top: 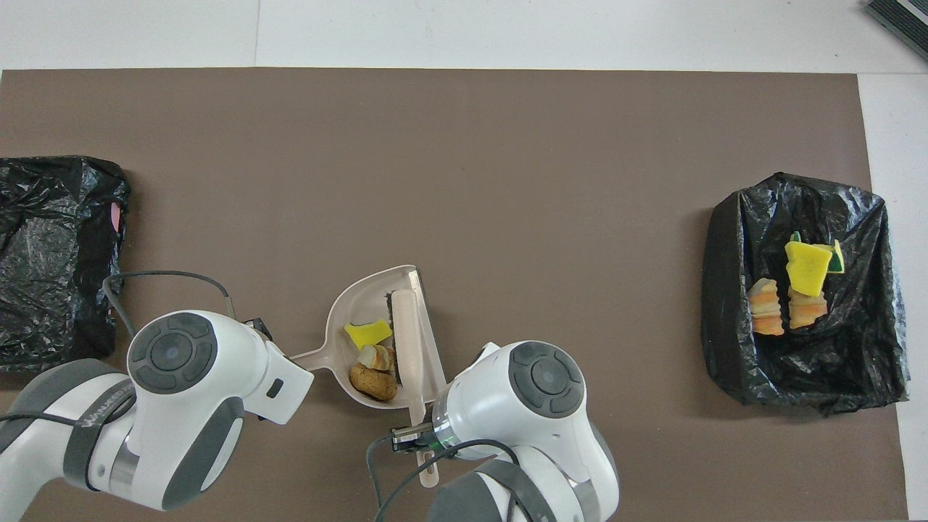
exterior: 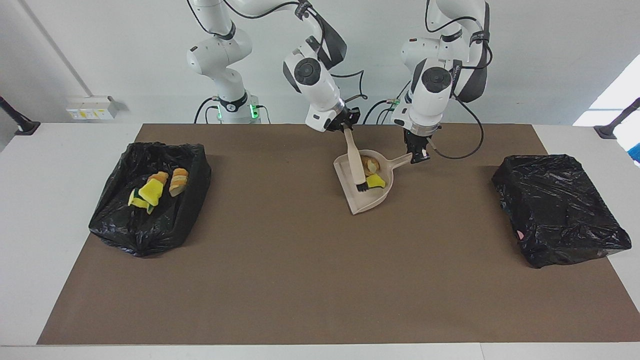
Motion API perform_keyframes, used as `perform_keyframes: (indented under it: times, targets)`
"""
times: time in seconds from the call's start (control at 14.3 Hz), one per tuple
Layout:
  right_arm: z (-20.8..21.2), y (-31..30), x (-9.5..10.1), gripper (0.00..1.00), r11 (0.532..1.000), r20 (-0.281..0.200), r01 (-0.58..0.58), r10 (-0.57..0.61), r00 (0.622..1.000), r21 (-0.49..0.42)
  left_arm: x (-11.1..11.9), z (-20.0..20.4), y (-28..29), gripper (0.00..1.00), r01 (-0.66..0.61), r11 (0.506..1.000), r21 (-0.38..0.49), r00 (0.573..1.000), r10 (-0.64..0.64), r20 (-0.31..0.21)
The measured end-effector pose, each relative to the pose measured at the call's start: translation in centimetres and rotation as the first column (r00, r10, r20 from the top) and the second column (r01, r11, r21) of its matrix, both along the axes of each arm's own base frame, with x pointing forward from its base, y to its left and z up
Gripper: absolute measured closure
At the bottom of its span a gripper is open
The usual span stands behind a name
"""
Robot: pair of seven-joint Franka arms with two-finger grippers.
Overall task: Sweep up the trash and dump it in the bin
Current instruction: 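Sweep the sponge and crusts into the dustpan with the right gripper's brush, then carry the loaded dustpan with the left gripper toward the farther black bin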
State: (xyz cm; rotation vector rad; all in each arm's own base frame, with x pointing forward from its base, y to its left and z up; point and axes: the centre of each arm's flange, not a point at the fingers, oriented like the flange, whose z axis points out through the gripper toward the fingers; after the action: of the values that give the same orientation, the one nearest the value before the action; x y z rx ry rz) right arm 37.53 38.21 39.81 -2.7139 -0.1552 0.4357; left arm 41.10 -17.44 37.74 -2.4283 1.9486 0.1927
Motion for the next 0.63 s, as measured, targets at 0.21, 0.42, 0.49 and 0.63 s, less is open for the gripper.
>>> perform_keyframes:
  times: [0.21, 0.42, 0.49, 0.63]
  targets:
    - [3.1, -4.0, 1.8, 0.73, 0.996, -0.004, -0.039, 0.039, 0.999, -0.078, 0.9, 0.3, 1.8, 0.68, -0.044, 0.999, -0.006, 0.999, 0.044, 0.011]
    - [5.4, -5.2, 1.8, 0.73, 0.982, 0.012, -0.045, 0.048, 0.999, -0.184, 2.4, 1.8, 4.5, 0.68, -0.112, 0.994, -0.019, 0.993, 0.112, 0.041]
    - [5.6, -4.8, 1.5, 0.73, 0.978, 0.018, -0.019, 0.023, 1.000, -0.210, 3.1, 2.8, 5.6, 0.68, -0.137, 0.990, -0.024, 0.989, 0.138, 0.055]
    - [5.7, -3.6, 0.5, 0.73, 0.971, 0.020, 0.006, -0.001, 1.000, -0.240, 4.2, 5.0, 7.5, 0.68, -0.184, 0.982, -0.030, 0.980, 0.186, 0.071]
